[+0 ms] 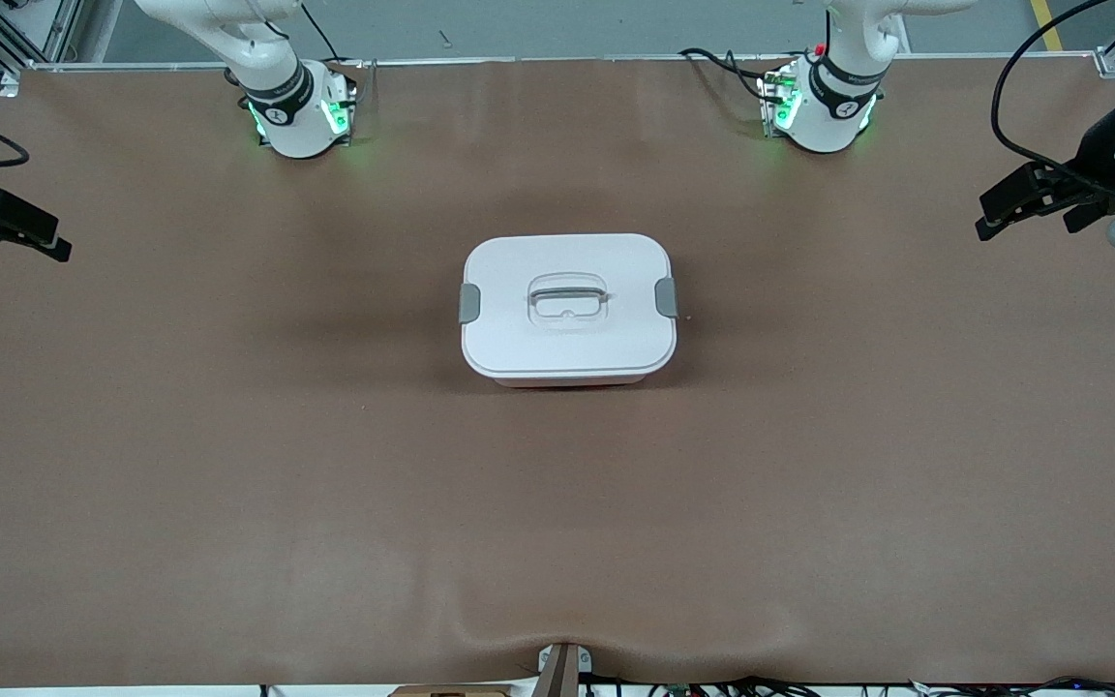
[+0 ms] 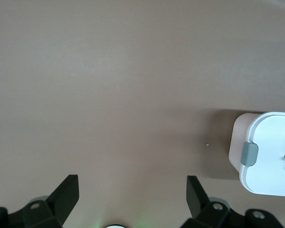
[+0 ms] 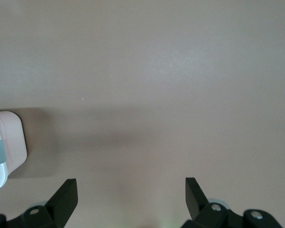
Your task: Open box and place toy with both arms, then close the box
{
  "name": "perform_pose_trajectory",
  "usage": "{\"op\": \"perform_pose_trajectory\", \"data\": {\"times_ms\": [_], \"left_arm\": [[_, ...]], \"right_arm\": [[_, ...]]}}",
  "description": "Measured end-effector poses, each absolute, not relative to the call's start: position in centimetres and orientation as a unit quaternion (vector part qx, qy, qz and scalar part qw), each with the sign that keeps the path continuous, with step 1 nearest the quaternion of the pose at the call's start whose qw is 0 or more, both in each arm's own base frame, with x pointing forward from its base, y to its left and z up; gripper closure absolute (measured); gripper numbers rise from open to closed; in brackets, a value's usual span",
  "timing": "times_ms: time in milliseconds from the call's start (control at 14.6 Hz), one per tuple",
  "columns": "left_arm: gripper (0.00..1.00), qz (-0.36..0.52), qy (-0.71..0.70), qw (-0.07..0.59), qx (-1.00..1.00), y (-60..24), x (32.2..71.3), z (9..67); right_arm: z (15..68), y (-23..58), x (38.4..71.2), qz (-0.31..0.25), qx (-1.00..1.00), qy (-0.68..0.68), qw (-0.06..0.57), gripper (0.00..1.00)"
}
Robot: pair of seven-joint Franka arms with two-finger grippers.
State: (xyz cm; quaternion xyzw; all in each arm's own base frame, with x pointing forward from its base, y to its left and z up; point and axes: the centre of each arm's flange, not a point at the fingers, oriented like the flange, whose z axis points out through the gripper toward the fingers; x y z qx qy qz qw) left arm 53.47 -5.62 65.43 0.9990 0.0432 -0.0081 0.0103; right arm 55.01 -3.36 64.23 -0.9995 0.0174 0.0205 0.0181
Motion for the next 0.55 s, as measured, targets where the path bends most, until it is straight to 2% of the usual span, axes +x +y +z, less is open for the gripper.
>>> {"op": "perform_pose_trajectory", "data": {"times_ms": [549], "left_arm": [[0.00, -0.007, 0.046, 0.005, 0.999, -5.21, 53.53, 65.45]], "right_arm": [[64.25, -3.36, 55.01, 0.020, -0.999, 0.017, 0.018, 0.00]]}}
